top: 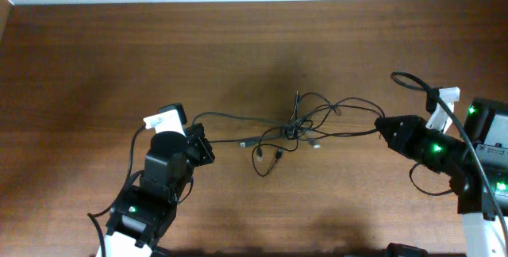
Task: Untangle cables
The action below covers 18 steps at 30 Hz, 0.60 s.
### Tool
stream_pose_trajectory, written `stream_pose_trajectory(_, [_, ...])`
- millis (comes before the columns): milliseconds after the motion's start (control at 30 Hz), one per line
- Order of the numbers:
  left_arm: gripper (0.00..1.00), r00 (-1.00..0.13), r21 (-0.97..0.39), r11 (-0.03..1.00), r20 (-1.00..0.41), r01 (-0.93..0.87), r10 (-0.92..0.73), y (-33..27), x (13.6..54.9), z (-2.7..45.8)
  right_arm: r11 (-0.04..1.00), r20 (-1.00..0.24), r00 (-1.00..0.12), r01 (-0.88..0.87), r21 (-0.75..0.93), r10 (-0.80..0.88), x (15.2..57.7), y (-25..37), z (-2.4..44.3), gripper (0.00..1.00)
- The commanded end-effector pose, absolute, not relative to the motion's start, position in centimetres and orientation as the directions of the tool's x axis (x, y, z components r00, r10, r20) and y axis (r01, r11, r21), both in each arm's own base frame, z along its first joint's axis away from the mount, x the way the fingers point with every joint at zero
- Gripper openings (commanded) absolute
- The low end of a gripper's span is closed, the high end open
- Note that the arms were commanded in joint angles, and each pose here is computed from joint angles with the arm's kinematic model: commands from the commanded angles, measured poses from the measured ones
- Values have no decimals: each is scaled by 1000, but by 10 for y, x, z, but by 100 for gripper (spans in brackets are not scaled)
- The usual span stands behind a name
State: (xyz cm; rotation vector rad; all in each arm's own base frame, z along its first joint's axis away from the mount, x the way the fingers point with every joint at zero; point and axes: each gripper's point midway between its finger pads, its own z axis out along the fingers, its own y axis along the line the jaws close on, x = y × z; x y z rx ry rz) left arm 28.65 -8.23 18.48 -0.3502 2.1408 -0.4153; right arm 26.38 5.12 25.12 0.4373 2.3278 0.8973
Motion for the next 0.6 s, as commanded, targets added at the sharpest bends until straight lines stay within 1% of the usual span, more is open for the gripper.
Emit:
stream_pose_trajectory(0, [0,-441,-392,884,-767,-254,-467,-48,293,194,784,-439,-725,223,579,531,269,17,233,5])
stream_pose_trajectory(67, [0,-372,-408,842,-764,-354,-527,-31,292,195,788,-385,-744,299,539,546,265,9,215,9])
stream_pose_trajectory(100, [0,-311,-450,786,-743,-423,-593,-21,290,195,782,-346,-760,322,534,550,263,10,207,15])
stream_pose_trajectory(167, [0,-268,-545,713,-678,-442,-685,-25,292,196,773,-271,-797,341,536,539,258,18,195,33])
stream_pose_trajectory(200, [0,-313,-566,723,-657,-396,-686,-38,293,196,761,-224,-828,320,564,514,258,32,191,37])
stream_pose_trajectory(233, [0,-379,-563,760,-658,-326,-650,-52,295,196,754,-202,-850,292,589,487,258,44,191,39])
stream_pose_trajectory(300, [0,-480,-522,839,-704,-150,-524,-78,297,202,738,-163,-904,207,642,396,257,77,192,44])
stream_pose_trajectory(333, [0,-508,-496,868,-739,-35,-443,-92,297,208,724,-149,-926,162,671,346,256,95,193,49])
stream_pose_trajectory(367, [0,-513,-473,877,-774,78,-372,-106,298,217,702,-141,-943,120,702,301,254,110,197,52])
stream_pose_trajectory(400, [0,-474,-427,856,-842,293,-258,-132,296,239,646,-121,-967,55,761,224,253,141,204,54])
stream_pose_trajectory(433, [0,-438,-408,832,-870,376,-228,-142,295,252,633,-97,-970,67,771,221,255,152,203,54])
stream_pose_trajectory(500, [0,-396,-403,789,-891,464,-222,-154,292,268,612,-70,-978,68,788,199,262,176,199,54])
stream_pose_trajectory(533, [0,-396,-405,780,-891,477,-221,-156,290,270,606,-60,-981,64,793,183,265,187,196,54])
stream_pose_trajectory(567, [0,-425,-416,769,-881,486,-208,-160,287,264,603,-46,-989,49,797,140,270,210,184,53])
